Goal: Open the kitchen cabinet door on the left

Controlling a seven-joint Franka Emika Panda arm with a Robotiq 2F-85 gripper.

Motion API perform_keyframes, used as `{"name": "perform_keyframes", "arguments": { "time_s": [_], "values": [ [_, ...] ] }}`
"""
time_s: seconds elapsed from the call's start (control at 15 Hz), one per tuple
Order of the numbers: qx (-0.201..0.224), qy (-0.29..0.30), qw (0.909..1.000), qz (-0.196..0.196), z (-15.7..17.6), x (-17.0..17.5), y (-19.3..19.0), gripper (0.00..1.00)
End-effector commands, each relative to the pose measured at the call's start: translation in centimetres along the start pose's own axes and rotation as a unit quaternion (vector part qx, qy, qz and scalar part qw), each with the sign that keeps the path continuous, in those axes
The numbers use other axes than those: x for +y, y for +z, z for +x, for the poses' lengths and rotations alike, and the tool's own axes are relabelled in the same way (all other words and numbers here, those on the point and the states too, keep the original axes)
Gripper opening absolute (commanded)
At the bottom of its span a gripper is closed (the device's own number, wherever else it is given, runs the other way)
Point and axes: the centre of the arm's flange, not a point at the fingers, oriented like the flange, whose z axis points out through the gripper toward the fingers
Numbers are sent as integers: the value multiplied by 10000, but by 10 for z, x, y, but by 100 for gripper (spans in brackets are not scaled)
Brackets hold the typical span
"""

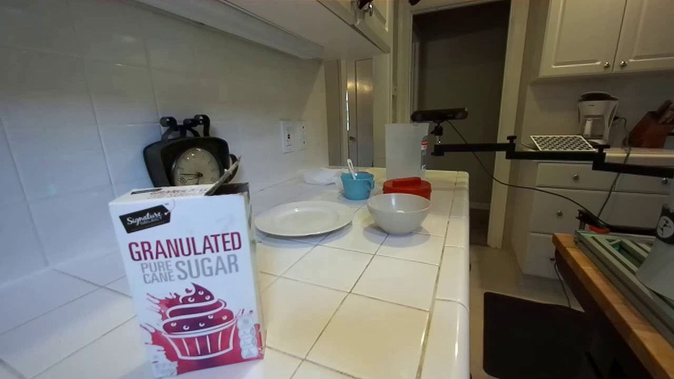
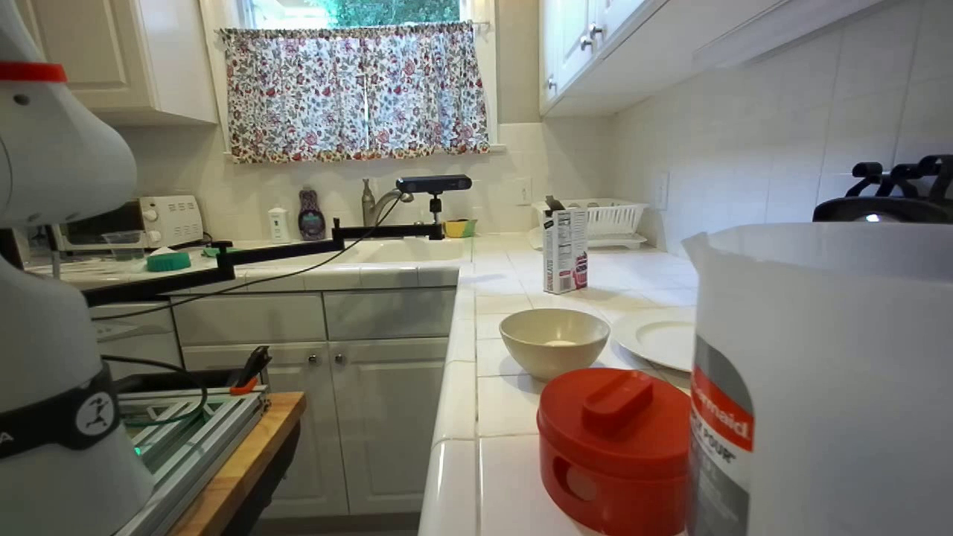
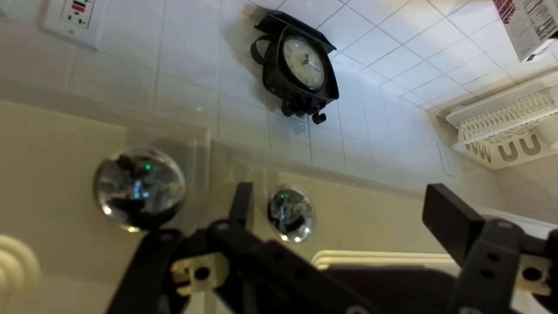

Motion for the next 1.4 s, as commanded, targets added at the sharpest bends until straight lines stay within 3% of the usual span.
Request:
{"name": "perform_keyframes", "arguments": {
  "time_s": [0.0, 0.13, 0.53, 0.6, 0.73, 0.8, 1.07, 1.33],
  "values": [
    [217, -277, 9992, 192, 8, 14, -1, 92],
    [249, -305, 9990, 197, 9, 15, -2, 79],
    [323, -403, 9985, 203, 12, 13, -8, 69],
    [324, -398, 9985, 207, 11, 13, -10, 59],
    [315, -418, 9984, 234, 9, 12, -10, 55],
    [291, -419, 9985, 208, 7, 13, -9, 47],
    [284, -444, 9983, 238, 3, 14, -10, 41],
    [281, -461, 9983, 203, 1, 11, -13, 24]
  ]
}}
